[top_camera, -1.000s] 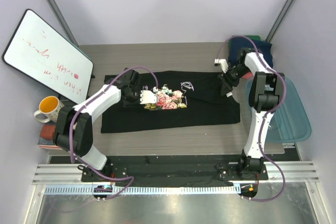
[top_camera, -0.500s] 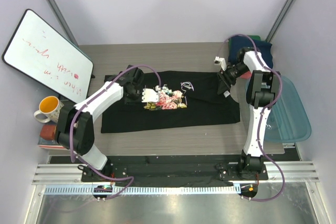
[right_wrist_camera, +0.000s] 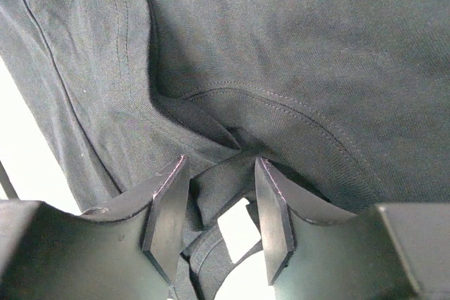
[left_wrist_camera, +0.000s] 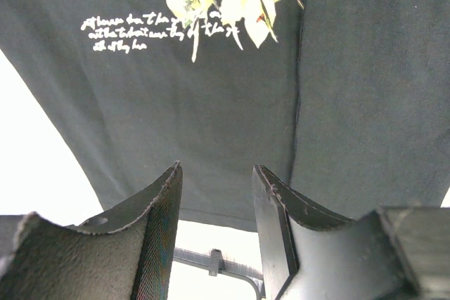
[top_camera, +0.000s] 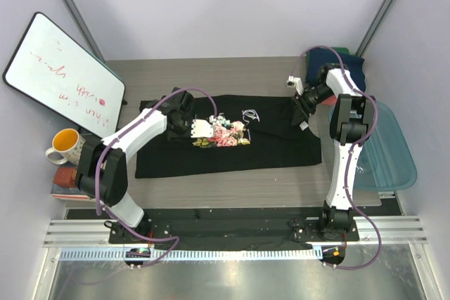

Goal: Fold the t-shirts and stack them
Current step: Fold the flattened tshirt in 1/3 of the way

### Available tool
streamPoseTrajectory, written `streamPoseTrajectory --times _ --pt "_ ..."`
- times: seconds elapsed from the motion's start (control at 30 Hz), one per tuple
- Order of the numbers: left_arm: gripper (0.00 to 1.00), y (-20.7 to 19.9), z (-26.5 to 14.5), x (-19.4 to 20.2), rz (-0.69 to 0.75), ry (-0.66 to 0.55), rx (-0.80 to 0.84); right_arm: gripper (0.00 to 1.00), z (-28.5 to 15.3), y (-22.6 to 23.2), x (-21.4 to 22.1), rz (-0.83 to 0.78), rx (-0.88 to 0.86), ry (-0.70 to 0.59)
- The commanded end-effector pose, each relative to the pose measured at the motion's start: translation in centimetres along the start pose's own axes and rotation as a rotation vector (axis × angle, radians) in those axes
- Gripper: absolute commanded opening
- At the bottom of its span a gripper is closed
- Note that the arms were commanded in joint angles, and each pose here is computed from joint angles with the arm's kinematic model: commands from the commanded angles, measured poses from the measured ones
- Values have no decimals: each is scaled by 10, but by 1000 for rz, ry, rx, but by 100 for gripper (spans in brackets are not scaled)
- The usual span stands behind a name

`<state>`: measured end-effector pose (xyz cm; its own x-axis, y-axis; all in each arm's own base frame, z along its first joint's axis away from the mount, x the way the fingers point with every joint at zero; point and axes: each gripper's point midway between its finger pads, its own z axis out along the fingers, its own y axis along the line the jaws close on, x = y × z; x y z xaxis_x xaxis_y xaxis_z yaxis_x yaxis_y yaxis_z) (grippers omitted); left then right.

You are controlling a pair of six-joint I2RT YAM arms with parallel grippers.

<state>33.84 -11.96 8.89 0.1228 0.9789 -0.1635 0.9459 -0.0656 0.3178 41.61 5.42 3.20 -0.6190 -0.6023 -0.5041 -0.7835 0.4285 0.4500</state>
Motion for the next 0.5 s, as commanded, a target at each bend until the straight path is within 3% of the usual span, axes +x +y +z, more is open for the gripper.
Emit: streamPoseTrajectory --times 0.0,0.47 --pt "45 9 -5 -6 9 -15 -16 49 -16 16 -23 -49 7 -36" --pt "46 8 -2 -7 6 -21 -12 50 -10 25 -37 -114 12 -16"
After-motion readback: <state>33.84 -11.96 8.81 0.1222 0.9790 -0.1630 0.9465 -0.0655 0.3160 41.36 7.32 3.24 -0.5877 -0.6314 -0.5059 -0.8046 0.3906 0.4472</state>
